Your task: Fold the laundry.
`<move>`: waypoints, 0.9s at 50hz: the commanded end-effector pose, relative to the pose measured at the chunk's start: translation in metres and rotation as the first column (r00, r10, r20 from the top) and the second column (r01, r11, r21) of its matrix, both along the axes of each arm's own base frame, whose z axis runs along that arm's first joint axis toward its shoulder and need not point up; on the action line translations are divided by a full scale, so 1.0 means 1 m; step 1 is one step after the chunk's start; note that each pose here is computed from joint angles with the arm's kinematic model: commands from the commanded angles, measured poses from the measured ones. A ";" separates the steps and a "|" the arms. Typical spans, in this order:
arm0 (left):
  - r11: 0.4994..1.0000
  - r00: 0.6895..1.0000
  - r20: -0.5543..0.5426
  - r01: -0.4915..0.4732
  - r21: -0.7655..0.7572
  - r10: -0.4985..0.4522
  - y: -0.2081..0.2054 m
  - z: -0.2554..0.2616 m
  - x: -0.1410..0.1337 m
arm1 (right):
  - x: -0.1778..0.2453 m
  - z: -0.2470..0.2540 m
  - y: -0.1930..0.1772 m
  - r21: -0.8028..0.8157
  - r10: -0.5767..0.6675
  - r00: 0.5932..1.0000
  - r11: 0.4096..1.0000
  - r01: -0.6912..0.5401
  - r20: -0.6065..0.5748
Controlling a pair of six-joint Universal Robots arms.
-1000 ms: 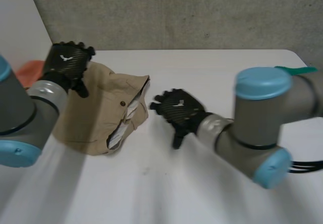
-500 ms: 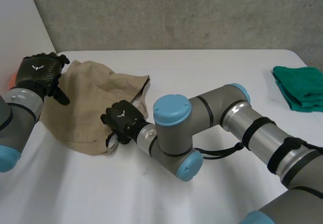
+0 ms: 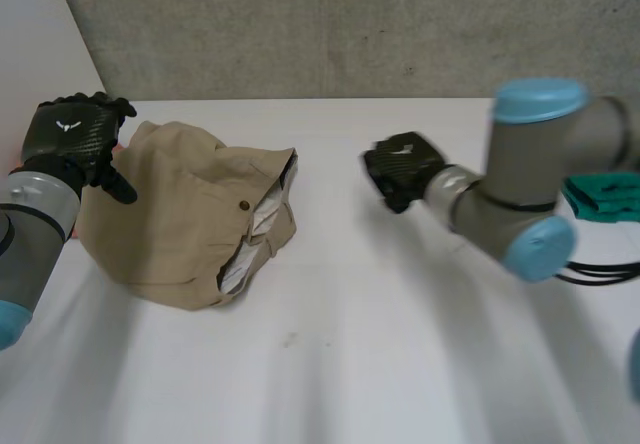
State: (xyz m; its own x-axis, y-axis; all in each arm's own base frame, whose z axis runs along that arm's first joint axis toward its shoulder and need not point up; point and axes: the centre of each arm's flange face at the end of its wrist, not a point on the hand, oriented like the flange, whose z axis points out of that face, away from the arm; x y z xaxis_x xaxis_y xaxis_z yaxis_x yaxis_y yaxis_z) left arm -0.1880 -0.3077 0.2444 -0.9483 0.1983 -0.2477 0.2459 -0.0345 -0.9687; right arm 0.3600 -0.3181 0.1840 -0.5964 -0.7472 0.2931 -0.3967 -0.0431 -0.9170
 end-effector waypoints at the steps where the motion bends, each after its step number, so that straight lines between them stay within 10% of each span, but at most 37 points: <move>1: 1.000 1.000 0.006 0.022 0.022 -0.022 0.009 -0.006 -0.005 | -0.085 0.007 -0.038 0.006 -0.177 0.982 0.984 0.178 -0.072; 13: 0.999 0.999 0.001 0.051 0.016 -0.051 0.011 -0.005 -0.010 | -0.013 -0.004 0.043 -0.027 0.147 0.988 0.989 -0.149 -0.054; 26: 0.999 0.999 -0.002 0.042 0.006 -0.042 0.011 -0.001 -0.006 | 0.100 -0.038 0.115 -0.130 0.520 0.854 0.848 -0.514 0.012; 45: 0.999 0.999 -0.001 0.042 0.017 -0.042 0.010 -0.005 -0.005 | 0.138 -0.073 0.106 -0.145 0.489 0.872 0.862 -0.486 -0.013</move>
